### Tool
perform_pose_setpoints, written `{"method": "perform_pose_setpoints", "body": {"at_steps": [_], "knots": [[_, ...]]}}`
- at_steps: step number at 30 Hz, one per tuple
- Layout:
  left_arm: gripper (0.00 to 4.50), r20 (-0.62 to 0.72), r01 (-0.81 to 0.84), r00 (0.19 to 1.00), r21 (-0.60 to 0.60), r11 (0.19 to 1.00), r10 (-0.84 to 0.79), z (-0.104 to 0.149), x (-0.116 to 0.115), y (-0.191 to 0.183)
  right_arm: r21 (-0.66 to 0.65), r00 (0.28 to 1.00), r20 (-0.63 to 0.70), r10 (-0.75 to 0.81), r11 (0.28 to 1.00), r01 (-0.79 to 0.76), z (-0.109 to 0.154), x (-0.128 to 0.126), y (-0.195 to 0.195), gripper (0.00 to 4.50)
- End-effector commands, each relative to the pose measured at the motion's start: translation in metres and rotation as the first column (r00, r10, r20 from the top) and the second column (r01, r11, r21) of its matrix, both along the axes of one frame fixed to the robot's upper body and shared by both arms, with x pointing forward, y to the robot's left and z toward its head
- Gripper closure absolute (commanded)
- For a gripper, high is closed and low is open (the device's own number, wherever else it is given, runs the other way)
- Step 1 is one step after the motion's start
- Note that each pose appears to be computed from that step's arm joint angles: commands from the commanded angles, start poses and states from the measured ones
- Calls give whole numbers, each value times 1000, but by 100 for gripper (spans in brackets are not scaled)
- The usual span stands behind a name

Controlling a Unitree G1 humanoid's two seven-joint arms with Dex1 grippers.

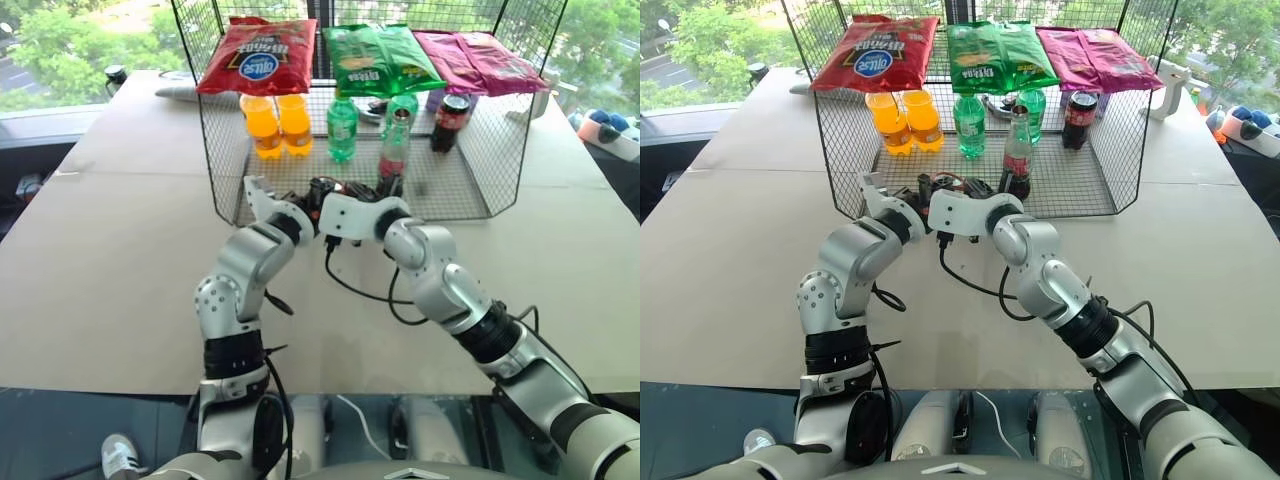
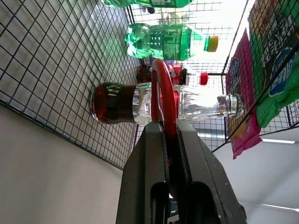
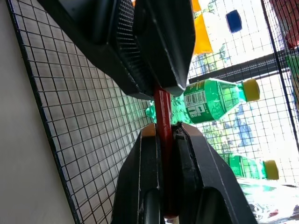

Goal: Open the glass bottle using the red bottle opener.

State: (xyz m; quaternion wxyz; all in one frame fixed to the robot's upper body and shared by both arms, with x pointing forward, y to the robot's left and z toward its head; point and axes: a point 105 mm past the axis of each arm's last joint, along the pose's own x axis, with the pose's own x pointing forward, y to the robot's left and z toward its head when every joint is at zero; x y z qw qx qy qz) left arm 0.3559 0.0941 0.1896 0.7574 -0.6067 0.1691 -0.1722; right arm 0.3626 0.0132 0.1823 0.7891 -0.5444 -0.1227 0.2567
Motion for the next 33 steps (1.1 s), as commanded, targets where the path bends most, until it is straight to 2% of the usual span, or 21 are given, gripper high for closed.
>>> {"method": "perform_pose_setpoints", "body": {"at_steps": [1, 2, 3, 5, 7, 8, 9, 11, 13, 14, 15, 17, 19, 22, 28, 33], "knots": [[450, 72, 37, 997, -12, 999, -36, 16, -5, -2, 39, 999, 34, -20, 999, 19, 16, 1, -7, 447], [379, 92, 47, 995, -7, 999, -46, 19, -7, -1, 40, 999, 36, -26, 999, 24, 16, 1, -10, 450], [355, 110, 58, 992, -2, 998, -58, 22, -8, 1, 43, 999, 41, -32, 999, 30, 17, 1, -14, 450], [241, 150, 76, 986, 26, 997, -79, 29, -11, 4, 62, 998, 42, -44, 997, 42, 20, 0, -21, 450], [183, 217, 101, 969, 84, 991, -117, 41, -15, 10, 151, 999, 8, -54, 987, 52, 23, -3, -34, 450], [145, 297, 117, 941, 166, 979, -163, 51, -19, 14, 197, 999, -13, -52, 979, 54, 26, -8, -44, 450], [128, 376, 116, 900, 282, 952, -221, 61, -22, 15, 258, 998, -45, -40, 965, 50, 29, -15, -54, 450], [128, 446, 96, 836, 454, 886, -319, 68, -23, 14, 317, 997, -72, -16, 948, 38, 32, -28, -66, 450], [128, 504, -23, 752, 663, 748, -424, 66, -9, 6, 351, 995, -99, -11, 935, 45, 33, -46, -87, 450], [128, 512, -49, 698, 732, 680, -501, 62, -6, -1, 358, 994, -110, -17, 932, 55, 33, -54, -97, 450], [81, 517, -56, 653, 761, 646, -553, 59, -4, -9, 362, 992, -118, -36, 929, 76, 32, -60, -106, 450], [3, 535, -83, 622, 771, 631, -572, 53, 10, -20, 377, 986, -136, -100, 915, 145, 31, -67, -126, 450], [3, 536, -154, 584, 811, 565, -609, 42, 24, -30, 383, 978, -140, -153, 903, 196, 32, -74, -142, 450], [3, 527, -196, 547, 836, 513, -651, 30, 37, -44, 398, 969, -144, -203, 884, 245, 35, -82, -154, 450], [3, 540, -248, 549, 834, 493, -638, 24, 70, -65, 390, 951, -145, -274, 868, 309, 33, -94, -168, 450], [3, 536, -265, 551, 839, 475, -640, 22, 82, -79, 385, 939, -142, -314, 856, 344, 32, -103, -175, 450]]}}
